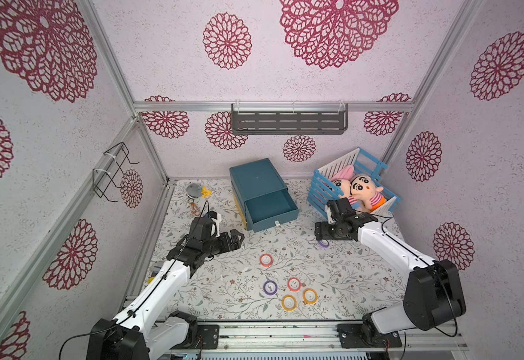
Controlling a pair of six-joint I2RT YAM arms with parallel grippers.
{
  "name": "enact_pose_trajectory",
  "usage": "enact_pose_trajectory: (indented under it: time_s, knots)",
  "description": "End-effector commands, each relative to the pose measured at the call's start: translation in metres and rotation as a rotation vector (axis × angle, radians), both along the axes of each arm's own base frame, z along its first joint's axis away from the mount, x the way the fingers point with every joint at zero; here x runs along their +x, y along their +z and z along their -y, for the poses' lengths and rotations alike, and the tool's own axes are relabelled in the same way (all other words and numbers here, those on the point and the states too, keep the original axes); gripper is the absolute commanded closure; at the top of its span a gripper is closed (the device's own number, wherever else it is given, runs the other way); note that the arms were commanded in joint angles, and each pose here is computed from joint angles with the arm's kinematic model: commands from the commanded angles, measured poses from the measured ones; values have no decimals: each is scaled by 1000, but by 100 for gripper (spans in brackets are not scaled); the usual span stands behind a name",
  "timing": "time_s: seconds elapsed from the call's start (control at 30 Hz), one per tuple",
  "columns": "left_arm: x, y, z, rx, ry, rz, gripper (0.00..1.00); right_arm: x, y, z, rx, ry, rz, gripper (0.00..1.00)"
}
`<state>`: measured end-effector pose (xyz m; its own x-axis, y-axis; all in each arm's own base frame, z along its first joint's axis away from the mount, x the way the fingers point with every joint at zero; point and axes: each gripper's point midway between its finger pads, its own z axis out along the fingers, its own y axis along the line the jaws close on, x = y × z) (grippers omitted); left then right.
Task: Place the transparent tape into the drawer according to color
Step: Pick up the tape at the center of the board.
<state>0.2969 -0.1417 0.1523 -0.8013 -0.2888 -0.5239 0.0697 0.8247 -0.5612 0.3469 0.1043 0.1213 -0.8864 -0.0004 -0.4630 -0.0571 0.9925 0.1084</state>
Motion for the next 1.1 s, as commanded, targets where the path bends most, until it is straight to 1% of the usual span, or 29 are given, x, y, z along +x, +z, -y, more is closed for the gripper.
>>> enact_pose_trajectory:
  time_s: [0.0, 0.23, 0.7, 0.83, 0.93, 1.07]
  knots:
    - [0, 1, 3, 6, -18, 23, 3, 20, 13, -9, 50, -22, 70, 13]
    - [1, 1, 4, 7, -21, 21, 3, 25, -20, -15, 63, -16, 19, 13]
    - [2, 0, 3, 9, -17, 18, 3, 28, -70, -23, 77, -9, -60, 13]
    - [2, -1, 3, 10, -18, 16, 3, 29, -79, -24, 75, -4, -75, 13]
    - [2, 0, 3, 12, -19, 16, 3, 25, -85, -24, 72, 0, -93, 14]
    - [1, 0, 3, 13, -19, 16, 3, 10, -97, -25, 64, 14, -135, 14]
